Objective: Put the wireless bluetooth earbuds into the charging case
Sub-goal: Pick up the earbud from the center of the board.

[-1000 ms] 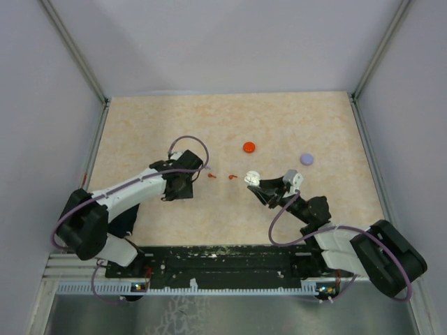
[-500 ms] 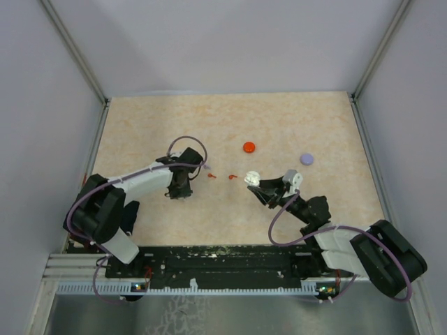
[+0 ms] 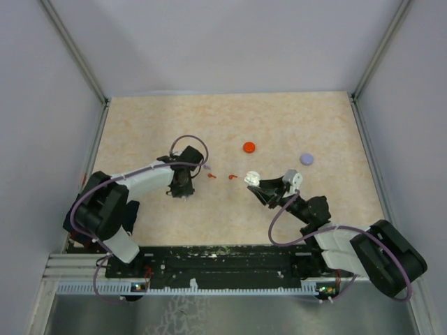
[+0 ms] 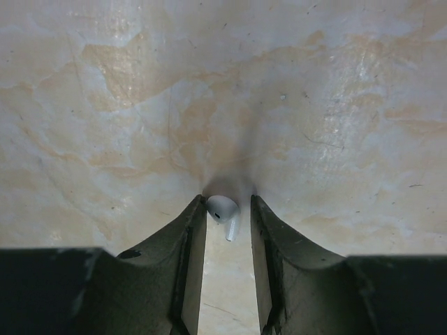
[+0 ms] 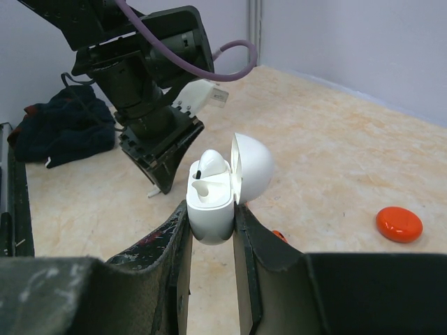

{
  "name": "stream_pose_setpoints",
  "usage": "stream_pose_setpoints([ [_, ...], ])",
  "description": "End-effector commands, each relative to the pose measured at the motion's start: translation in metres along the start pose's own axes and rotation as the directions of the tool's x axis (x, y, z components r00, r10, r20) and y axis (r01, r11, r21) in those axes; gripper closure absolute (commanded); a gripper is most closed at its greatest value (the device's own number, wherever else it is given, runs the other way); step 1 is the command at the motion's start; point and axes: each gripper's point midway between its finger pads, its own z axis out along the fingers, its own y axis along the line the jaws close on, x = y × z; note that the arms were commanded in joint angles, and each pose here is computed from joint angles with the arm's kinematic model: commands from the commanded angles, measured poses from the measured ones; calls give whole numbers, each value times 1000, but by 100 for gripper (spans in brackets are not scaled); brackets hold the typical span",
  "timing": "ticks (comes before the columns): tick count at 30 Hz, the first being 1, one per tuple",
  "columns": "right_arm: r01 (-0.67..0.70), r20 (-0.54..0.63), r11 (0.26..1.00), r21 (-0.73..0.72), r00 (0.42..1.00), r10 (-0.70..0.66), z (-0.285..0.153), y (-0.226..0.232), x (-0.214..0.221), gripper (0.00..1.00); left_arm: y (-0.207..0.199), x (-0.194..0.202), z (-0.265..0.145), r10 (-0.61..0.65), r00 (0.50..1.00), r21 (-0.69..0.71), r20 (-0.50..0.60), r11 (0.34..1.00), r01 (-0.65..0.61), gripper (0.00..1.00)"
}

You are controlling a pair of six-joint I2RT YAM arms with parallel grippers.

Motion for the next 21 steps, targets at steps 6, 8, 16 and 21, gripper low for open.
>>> stream_pose_setpoints([
  [6, 34, 72, 999, -28, 997, -31, 9, 4, -23, 100, -24, -5, -4, 40, 999, 102, -17, 994, -38, 62],
  [8, 33, 70, 999, -29, 997, -30, 9, 4, -22, 100, -22, -3, -6, 45, 999, 92, -19, 995, -43, 62],
  [16, 31, 71, 999, -31, 997, -29, 9, 5, -23, 100, -21, -4, -10, 67, 998, 56, -3, 996, -67, 63],
  [21, 31, 69, 999, -33, 997, -29, 9, 5, -22, 100, -37, -10, -11, 99, 995, 115, 14, 988, -100, 63],
])
